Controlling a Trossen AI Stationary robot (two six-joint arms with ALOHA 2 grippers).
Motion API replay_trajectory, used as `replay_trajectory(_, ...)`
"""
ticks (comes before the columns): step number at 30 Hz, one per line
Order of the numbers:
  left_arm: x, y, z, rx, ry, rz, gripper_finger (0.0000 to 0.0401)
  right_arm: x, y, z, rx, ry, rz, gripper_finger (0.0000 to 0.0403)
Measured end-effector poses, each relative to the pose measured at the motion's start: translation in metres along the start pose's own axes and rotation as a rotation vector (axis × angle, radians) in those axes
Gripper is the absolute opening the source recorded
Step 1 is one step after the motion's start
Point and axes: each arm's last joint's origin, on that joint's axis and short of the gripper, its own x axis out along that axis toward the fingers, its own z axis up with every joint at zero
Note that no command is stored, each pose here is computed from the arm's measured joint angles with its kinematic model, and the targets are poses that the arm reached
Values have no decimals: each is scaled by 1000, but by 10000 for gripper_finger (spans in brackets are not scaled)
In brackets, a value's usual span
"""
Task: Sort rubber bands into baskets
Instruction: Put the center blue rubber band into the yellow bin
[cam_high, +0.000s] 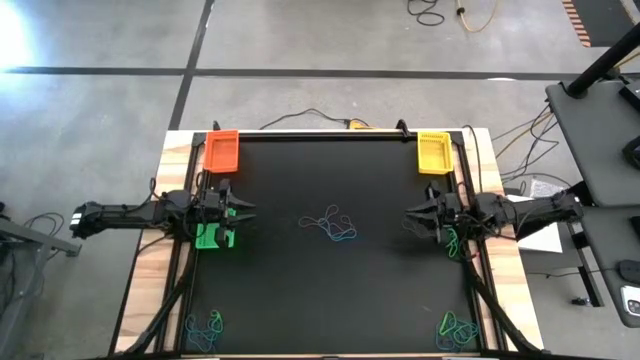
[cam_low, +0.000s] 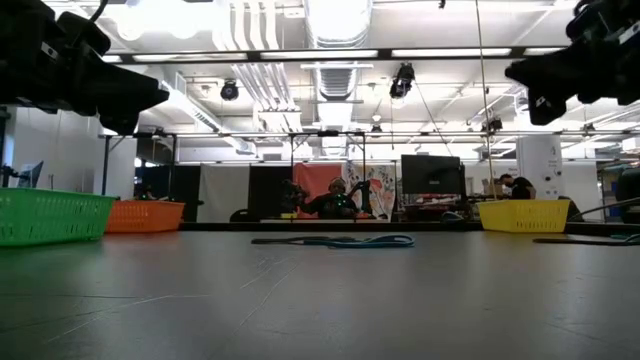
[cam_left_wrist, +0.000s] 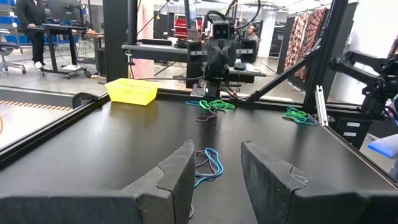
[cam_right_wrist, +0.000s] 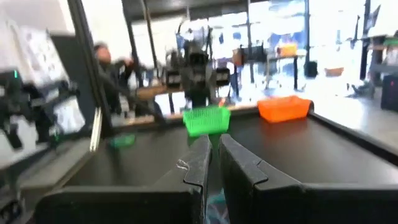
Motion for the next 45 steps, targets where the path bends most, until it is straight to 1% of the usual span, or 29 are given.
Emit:
replay_trajectory(2, 0, 0, 0, 0, 0, 0, 115, 6, 3, 1, -9, 48, 8, 36)
replay_trajectory(7, 0, 0, 0, 0, 0, 0, 115, 31, 11, -12, -6, 308, 10, 52)
replay_trajectory(13, 0, 0, 0, 0, 0, 0, 115, 51, 31, -22, -57, 501, 93, 80)
replay_trajectory(16, 0, 0, 0, 0, 0, 0, 115, 63, 42, -15, -70, 505, 110, 102)
replay_trajectory(19, 0, 0, 0, 0, -1, 0, 115, 74, 47, -14, -94, 553, 72, 126)
replay_trajectory(23, 0, 0, 0, 0, -3, -1, 115, 90, 52, -8, -85, 577, 37, 153)
replay_trajectory(26, 0, 0, 1, 0, -5, -1, 115, 101, 53, -15, -104, 619, 6, 166)
replay_trajectory(28, 0, 0, 1, 0, -6, 0, 115, 108, 53, -22, -117, 630, -28, 170)
replay_trajectory(32, 0, 0, 1, 0, -7, 0, 115, 121, 47, -44, -150, 656, -107, 173)
replay_trajectory(35, 0, 0, 1, 0, -8, -1, 115, 132, 40, -54, -133, 635, -141, 173)
replay_trajectory(40, 0, 0, 1, 0, -8, -1, 115, 149, 25, -63, -75, 661, -232, 173)
replay_trajectory(45, 0, 0, 1, 0, -8, -1, 115, 160, 14, -73, -68, 701, -271, 173)
